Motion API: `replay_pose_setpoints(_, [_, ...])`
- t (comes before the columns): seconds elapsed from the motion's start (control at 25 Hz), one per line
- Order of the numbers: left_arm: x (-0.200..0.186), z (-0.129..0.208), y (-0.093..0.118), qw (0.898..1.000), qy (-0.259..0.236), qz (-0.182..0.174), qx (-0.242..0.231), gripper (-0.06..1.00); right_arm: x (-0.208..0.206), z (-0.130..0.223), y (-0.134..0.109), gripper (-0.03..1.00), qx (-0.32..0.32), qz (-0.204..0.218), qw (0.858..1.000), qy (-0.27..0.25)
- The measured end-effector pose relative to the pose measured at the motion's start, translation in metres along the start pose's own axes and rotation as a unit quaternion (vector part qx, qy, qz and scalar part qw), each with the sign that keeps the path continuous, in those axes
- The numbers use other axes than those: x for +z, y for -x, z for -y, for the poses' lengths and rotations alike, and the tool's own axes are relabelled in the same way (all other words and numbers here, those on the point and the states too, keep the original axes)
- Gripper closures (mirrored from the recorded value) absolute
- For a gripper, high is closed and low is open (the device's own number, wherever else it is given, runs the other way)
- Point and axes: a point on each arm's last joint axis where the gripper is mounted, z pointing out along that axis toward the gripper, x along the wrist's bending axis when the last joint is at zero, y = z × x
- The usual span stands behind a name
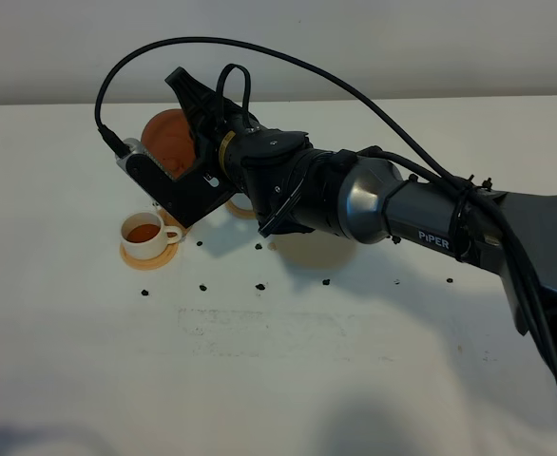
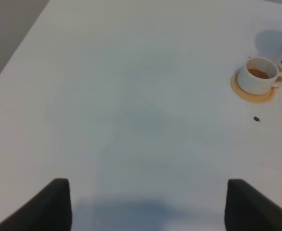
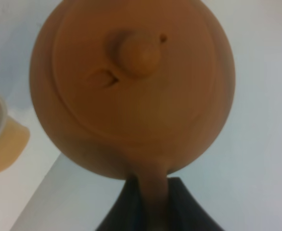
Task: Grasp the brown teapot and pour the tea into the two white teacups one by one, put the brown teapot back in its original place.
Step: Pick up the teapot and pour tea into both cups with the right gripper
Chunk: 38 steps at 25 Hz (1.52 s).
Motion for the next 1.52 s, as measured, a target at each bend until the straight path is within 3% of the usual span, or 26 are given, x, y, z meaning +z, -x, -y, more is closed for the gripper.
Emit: replay_pose_setpoints(1.52, [0.0,0.0,0.0,1.0,0.0,0.0,0.0,0.28,-0.007,-0.0041,0.0069,0.88,0.005,0.007,1.0,-0.006])
